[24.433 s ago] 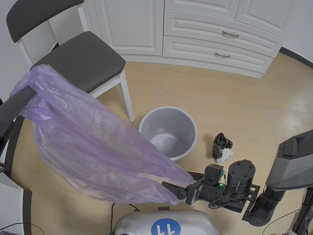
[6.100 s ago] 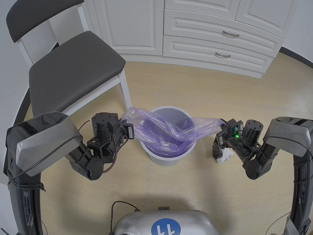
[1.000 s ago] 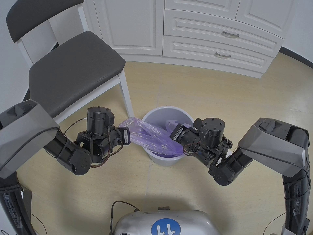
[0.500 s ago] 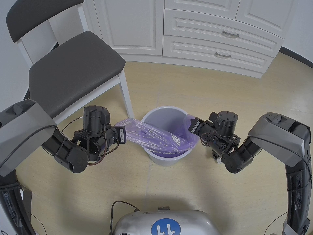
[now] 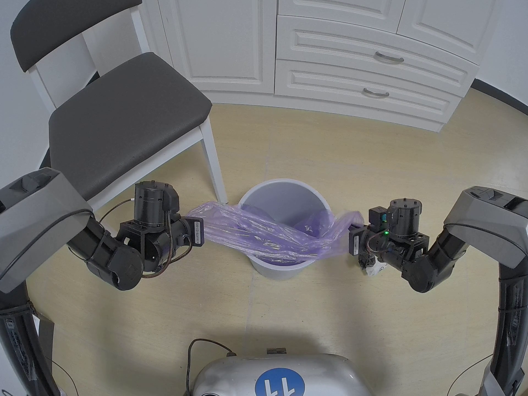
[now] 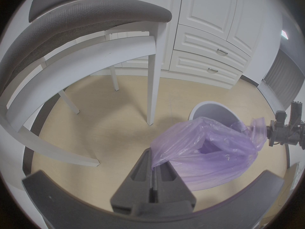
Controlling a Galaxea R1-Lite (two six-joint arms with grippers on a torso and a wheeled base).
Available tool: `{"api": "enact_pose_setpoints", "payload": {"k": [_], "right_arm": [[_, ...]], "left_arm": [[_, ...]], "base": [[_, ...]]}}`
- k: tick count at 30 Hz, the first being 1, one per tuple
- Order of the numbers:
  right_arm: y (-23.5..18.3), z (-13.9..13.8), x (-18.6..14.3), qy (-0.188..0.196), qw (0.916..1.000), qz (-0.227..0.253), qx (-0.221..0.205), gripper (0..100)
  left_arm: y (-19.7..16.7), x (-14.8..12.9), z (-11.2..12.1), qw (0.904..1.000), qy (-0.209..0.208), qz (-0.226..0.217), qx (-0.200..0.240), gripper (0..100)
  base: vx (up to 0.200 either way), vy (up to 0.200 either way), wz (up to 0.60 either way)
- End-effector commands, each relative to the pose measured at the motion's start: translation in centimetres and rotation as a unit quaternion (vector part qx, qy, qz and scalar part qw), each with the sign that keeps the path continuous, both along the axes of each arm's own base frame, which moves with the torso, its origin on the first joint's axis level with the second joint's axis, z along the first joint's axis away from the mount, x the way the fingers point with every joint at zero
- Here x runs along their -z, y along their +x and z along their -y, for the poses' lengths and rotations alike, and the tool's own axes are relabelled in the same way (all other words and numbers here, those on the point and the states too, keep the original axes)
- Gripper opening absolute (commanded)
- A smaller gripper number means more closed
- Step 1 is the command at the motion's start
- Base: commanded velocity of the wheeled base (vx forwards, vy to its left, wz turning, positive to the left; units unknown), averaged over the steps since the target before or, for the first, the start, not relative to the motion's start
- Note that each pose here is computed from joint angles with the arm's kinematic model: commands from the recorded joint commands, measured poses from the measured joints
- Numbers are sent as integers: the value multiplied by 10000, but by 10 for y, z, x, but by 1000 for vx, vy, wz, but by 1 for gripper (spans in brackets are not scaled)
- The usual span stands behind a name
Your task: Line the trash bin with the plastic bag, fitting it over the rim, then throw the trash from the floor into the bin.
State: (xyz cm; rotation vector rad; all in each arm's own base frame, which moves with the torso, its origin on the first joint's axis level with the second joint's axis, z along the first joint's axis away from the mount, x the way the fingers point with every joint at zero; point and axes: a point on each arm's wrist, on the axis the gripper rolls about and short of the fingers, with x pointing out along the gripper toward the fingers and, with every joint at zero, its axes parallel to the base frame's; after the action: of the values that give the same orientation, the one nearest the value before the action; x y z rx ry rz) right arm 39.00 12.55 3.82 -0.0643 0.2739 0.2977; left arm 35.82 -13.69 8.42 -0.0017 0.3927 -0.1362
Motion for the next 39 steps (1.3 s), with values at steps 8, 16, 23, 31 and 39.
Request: {"api": "enact_pose_setpoints", "payload": {"k": [8,16,23,31,39], "right_arm": [[-29,42,-2,-1066,9933,-441,101,0],[-48,55,-1,-1809,9822,-501,-102,0],[-60,59,-6,-2043,9774,-490,-216,0],[-71,61,-6,-2304,9710,-531,-360,0],[-77,60,2,-2551,9634,-639,-522,0]], "left_arm": [[1,6,-11,9999,58,-140,44,0],[-5,12,-16,9989,359,-250,153,0],[-17,13,-23,9965,646,-358,402,0],[-33,21,-26,9907,992,-533,764,0],[-42,26,-27,9851,1151,-642,1105,0]], "base": [[0,0,0],[0,0,0],[0,0,0],[0,0,0],[0,0,0]]}}
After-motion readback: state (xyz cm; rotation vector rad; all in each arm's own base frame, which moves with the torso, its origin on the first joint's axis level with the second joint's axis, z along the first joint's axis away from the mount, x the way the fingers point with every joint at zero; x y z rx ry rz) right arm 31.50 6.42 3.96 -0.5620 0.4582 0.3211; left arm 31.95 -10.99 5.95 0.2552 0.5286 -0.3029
